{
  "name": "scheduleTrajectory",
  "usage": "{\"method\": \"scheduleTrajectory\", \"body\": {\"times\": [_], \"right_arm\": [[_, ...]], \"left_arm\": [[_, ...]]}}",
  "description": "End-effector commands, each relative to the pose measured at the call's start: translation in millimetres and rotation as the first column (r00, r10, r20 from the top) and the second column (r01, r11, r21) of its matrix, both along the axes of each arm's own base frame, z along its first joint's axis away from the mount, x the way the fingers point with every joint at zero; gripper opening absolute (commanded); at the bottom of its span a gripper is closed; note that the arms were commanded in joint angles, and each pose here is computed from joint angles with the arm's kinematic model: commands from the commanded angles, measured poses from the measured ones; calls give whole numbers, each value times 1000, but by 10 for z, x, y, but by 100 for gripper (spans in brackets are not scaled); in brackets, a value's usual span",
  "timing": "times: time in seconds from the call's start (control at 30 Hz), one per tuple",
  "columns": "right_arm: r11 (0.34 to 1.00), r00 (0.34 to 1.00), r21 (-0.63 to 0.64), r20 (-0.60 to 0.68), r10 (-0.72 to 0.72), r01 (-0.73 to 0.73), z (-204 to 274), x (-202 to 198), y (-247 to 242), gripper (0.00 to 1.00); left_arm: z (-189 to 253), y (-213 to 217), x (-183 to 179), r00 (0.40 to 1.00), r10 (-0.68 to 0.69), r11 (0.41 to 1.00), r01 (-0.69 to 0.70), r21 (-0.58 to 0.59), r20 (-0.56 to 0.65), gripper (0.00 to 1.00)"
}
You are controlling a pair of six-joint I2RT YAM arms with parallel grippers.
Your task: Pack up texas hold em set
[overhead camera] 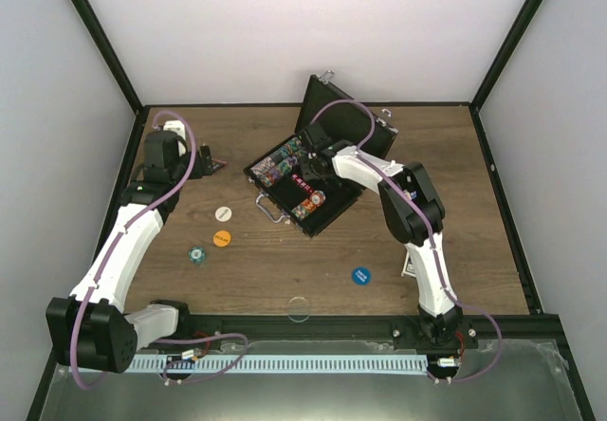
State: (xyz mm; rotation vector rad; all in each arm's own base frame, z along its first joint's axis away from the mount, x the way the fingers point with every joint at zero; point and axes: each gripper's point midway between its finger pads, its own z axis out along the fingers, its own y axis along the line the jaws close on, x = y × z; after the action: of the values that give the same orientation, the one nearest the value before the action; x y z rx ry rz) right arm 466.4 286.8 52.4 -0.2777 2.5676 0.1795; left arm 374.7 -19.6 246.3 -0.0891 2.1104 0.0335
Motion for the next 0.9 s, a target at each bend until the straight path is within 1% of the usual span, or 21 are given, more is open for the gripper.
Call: {"method": "scheduleTrajectory", "body": {"times": [0.0,0.07,0.2,0.27,0.43,0.57,0.63,0.73,0.8,0.87], "right_arm": [[1000,1000,4,11,13,-13,53,63,60,51],[1000,1000,-1,10,13,-13,46,61,52,54],[1000,1000,-2,12,10,-10,58,65,49,64],[1000,1000,-4,14,9,-9,57,69,45,67],[1000,1000,11,24,17,-17,186,66,64,68],[991,991,72,86,105,-112,613,-40,225,70],[979,975,83,140,174,-187,883,-179,346,73],[963,951,66,188,244,-260,1165,-503,432,81],[958,943,55,199,266,-281,1247,-760,393,87],[958,947,67,185,263,-279,1254,-1022,283,92]], "left_arm": [[-11,-18,20,1000,-9,1000,9,-1,7,100],[-10,-22,20,1000,-11,1000,11,-2,7,100],[-11,-22,23,1000,-10,1000,10,-2,6,100],[-10,-19,25,1000,-8,1000,8,-1,6,100],[1,-12,20,1000,-5,1000,5,0,10,100],[40,17,5,1000,10,1000,-10,4,22,100],[67,30,-3,999,16,1000,-16,6,31,100],[120,61,-27,998,31,999,-31,9,51,100],[153,87,-43,997,42,999,-43,13,67,100],[180,97,-56,996,47,999,-48,14,79,100]]}}
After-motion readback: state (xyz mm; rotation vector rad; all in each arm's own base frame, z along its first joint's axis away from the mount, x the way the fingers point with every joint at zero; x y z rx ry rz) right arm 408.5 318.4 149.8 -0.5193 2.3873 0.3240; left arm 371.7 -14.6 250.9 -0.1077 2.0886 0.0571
